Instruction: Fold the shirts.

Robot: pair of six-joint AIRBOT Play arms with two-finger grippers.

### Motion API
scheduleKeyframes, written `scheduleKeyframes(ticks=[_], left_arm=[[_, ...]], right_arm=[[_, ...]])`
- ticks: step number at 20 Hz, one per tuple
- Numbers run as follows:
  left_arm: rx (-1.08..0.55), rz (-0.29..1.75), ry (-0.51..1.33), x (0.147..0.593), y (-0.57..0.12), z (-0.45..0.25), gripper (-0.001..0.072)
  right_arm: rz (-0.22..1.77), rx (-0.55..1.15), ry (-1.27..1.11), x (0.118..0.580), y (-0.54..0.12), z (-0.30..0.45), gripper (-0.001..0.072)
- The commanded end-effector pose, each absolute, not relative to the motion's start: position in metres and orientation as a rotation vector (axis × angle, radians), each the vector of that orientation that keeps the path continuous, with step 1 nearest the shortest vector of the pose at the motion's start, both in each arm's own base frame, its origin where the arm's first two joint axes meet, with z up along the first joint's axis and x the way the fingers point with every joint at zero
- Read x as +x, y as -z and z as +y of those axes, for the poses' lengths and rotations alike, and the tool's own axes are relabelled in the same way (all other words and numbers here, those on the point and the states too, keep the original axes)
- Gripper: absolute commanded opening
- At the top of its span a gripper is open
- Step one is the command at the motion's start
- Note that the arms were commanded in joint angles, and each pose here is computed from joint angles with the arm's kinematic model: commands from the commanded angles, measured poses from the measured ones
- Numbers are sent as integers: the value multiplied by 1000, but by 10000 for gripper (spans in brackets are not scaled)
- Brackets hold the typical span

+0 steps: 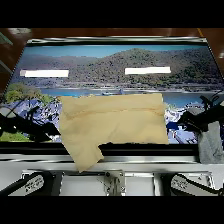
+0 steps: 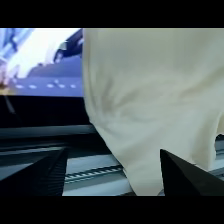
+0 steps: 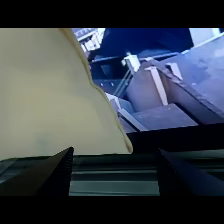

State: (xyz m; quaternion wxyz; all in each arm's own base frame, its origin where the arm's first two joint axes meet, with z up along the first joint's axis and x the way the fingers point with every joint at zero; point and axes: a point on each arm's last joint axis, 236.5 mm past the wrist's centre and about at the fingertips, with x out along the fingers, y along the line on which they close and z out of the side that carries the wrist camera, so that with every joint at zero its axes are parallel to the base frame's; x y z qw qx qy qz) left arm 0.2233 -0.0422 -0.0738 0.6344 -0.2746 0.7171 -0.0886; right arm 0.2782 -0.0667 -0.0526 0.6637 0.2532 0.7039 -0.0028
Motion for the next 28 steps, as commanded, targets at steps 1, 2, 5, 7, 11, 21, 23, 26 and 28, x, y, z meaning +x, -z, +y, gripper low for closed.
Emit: scheduleKeyframes(ticks=[1, 2, 5, 7, 11, 21, 23, 26, 28], left_arm=[[-777, 1614, 207, 193, 99, -71, 675], [-795, 1624, 206, 188, 103, -75, 674], [-776, 1654, 215, 175, 113, -84, 673], [-762, 1628, 215, 179, 119, -91, 659], [-842, 1494, 166, 216, 120, -107, 474], [-825, 1530, 345, 213, 90, -124, 39], [-823, 1534, 362, 212, 86, -125, 39], [-820, 1531, 372, 211, 83, -126, 39], [-818, 1526, 373, 211, 82, -126, 39]], right_arm=[[1560, 647, -13, 272, 61, -58, 612], [1547, 652, -11, 275, 61, -58, 612], [1525, 668, -15, 281, 60, -57, 612], [1525, 668, -15, 281, 60, -57, 612], [1529, 677, -8, 280, 60, -56, 612], [1686, 741, -72, 223, 98, -21, 642], [1684, 751, -47, 217, 111, -19, 642], [1629, 789, 3, 225, 122, -18, 641], [1589, 825, 24, 231, 127, -14, 639]])
